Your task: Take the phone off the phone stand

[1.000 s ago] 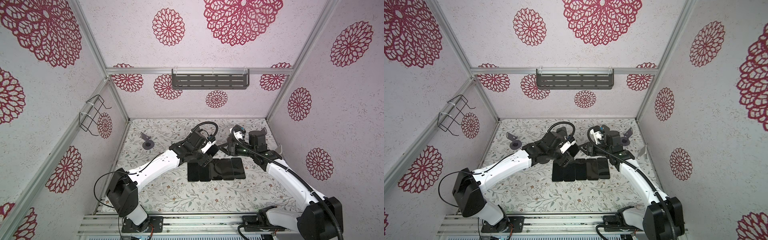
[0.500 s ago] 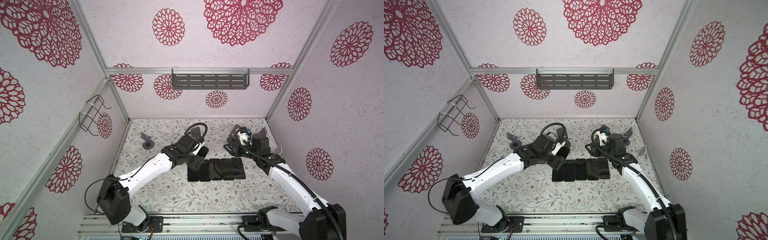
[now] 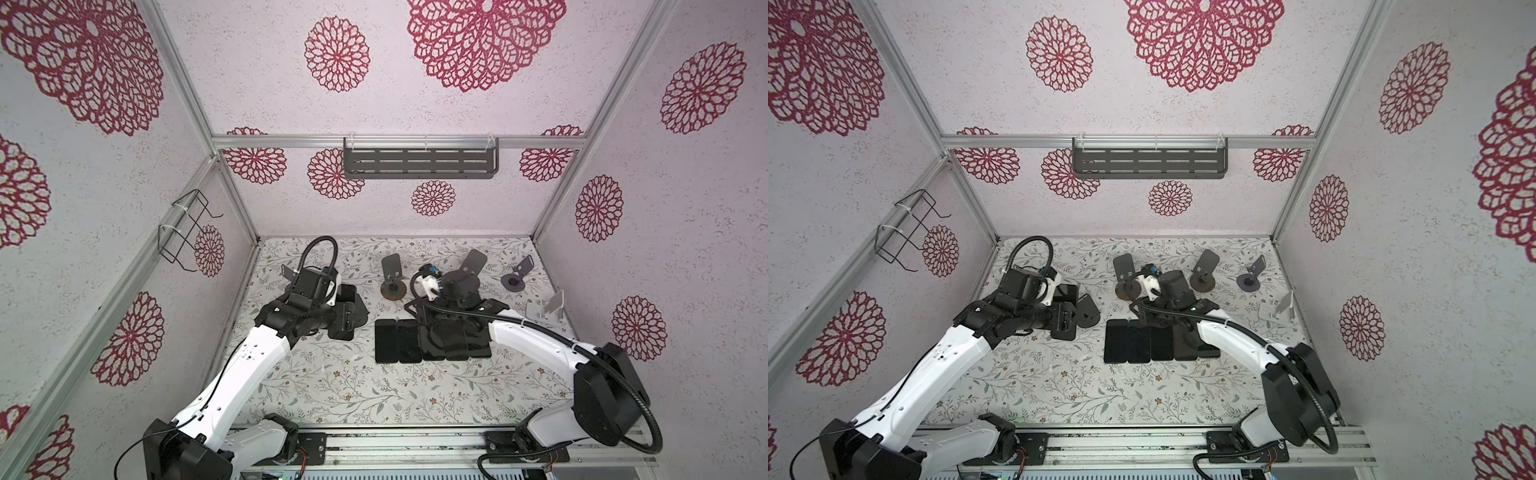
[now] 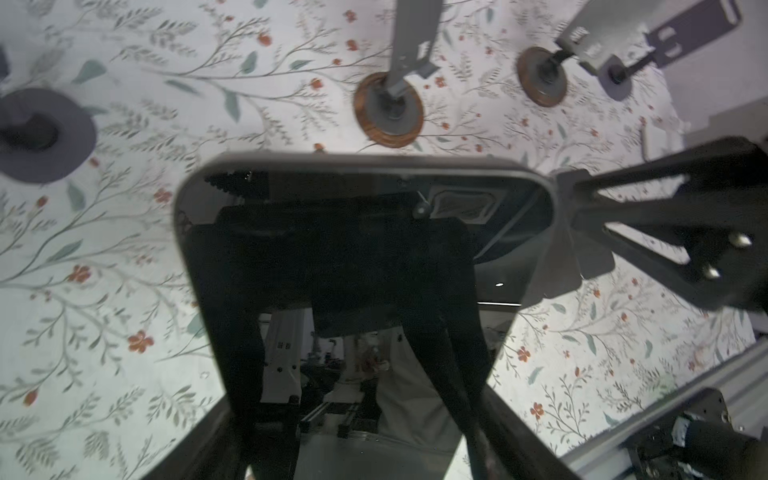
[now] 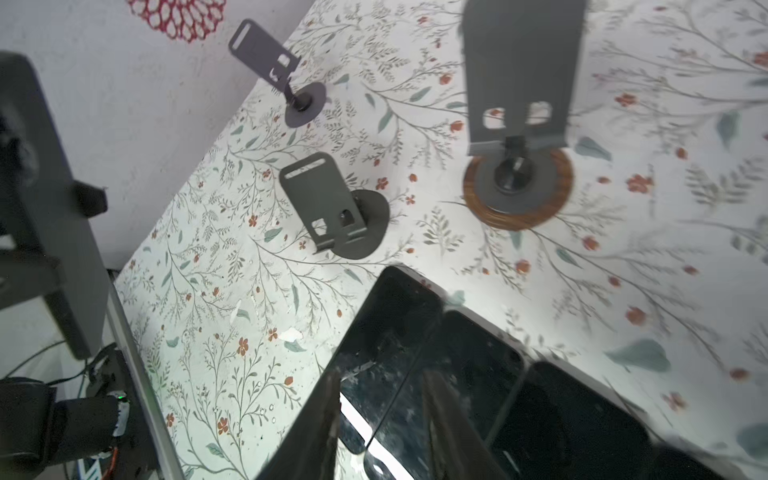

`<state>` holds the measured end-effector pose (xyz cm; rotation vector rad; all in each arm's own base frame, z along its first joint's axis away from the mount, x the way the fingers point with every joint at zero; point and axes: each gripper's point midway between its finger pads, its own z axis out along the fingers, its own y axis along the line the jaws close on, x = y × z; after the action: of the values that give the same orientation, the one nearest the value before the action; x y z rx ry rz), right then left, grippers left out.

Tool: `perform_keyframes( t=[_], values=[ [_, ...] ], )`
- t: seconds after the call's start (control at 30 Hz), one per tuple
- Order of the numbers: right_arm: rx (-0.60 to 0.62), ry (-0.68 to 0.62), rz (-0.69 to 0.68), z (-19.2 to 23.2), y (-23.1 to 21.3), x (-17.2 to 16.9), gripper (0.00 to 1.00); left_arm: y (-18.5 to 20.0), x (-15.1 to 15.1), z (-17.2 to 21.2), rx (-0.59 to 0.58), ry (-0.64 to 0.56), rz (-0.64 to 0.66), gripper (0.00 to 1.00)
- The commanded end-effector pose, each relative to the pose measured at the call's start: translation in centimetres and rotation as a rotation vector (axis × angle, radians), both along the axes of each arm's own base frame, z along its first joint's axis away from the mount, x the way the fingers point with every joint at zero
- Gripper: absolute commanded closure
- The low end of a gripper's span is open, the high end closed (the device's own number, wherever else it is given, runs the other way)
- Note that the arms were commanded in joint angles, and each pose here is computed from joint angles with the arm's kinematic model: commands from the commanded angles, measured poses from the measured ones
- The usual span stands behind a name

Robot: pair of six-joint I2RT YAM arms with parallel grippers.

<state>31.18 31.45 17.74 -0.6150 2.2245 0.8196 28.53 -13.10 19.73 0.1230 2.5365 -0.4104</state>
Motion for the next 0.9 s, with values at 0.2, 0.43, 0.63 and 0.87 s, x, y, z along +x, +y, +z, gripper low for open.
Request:
perform_keyframes(
  t=[0.2,0.43,0.63,0.87],
  values=[
    [-0.093,-0.232,0.055,-1.5,8.4,1.2,0.49,5.5,0.1,-0.9,-0.055,0.084,0.187,0.76],
    [-0.113,-0.295,0.015,-2.6,11.8,3.5,0.01,7.9,0.4,-1.6,-0.09,0.096,0.256,0.78],
    [-0.12,-0.283,0.033,-4.2,13.9,4.5,0.01,8.4,0.7,-2.2,-0.118,0.09,0.269,0.78],
    [-0.124,-0.279,0.04,-5.6,15.8,5.8,0.01,8.3,0.8,-2.3,-0.137,0.081,0.262,0.78]
  ],
)
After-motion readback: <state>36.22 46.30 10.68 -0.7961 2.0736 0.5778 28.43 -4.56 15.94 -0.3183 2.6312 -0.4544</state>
